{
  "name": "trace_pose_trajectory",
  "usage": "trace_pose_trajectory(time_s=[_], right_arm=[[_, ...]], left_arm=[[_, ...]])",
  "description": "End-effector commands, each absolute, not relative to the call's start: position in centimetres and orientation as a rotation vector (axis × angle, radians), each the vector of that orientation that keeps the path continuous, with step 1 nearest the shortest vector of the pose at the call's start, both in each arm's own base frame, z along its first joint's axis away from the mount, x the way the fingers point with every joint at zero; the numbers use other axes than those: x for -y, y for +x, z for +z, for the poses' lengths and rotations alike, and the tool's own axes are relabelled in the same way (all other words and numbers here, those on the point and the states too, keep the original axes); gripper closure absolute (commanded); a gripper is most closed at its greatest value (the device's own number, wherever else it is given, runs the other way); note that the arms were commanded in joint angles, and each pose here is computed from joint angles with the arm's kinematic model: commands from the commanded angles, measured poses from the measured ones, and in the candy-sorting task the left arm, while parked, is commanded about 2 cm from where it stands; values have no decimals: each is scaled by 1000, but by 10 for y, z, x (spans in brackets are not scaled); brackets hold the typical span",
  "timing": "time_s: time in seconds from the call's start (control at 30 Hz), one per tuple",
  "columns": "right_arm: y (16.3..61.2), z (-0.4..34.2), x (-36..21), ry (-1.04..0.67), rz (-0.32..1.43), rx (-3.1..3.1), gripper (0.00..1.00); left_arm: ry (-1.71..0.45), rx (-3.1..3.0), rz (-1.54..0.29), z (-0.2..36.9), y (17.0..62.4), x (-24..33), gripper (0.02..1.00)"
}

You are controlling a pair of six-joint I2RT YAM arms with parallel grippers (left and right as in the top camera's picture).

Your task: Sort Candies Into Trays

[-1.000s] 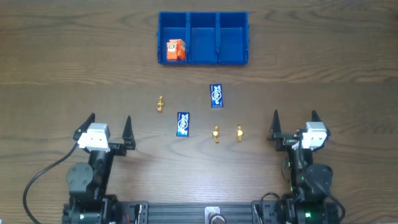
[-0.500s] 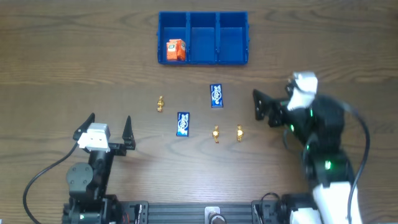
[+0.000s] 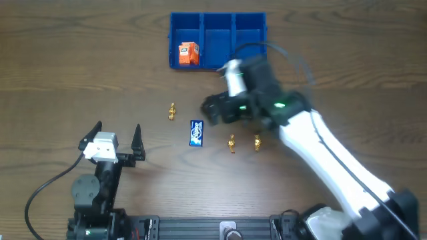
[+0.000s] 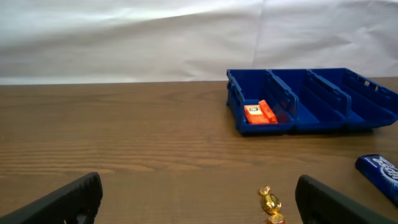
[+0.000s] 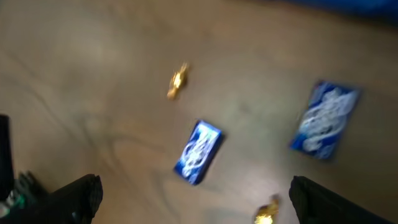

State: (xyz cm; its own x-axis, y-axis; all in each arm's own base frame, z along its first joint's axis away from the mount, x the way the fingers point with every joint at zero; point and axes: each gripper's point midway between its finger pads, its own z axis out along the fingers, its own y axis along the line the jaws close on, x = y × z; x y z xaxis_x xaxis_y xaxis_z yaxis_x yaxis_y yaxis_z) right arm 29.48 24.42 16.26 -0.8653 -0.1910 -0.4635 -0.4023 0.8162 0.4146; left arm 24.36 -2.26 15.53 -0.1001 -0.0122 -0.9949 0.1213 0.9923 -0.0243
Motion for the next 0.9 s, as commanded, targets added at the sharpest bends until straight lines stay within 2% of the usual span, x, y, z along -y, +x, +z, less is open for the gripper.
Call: trace_pose_trajectory(time_s=[0.03,0.3,0.57,0.87,0.9], right_arm=[[285,133,-272,-338,526,-2757,3],[261,72,-297,-254,262,-2915,3],[264,20,-300,-146,158,-2990,3],[278,-1,-305,-72,56,-3002,3],[278,-2,-305,-71,57,-3001,58]], left_arm=[[101,-1712,-125,140,243,25,20],[101,-1712,-125,140,243,25,20],[101,-1712,-125,140,243,25,20],[101,-1712,-125,140,243,25,20],[101,-1712,-125,140,243,25,20]])
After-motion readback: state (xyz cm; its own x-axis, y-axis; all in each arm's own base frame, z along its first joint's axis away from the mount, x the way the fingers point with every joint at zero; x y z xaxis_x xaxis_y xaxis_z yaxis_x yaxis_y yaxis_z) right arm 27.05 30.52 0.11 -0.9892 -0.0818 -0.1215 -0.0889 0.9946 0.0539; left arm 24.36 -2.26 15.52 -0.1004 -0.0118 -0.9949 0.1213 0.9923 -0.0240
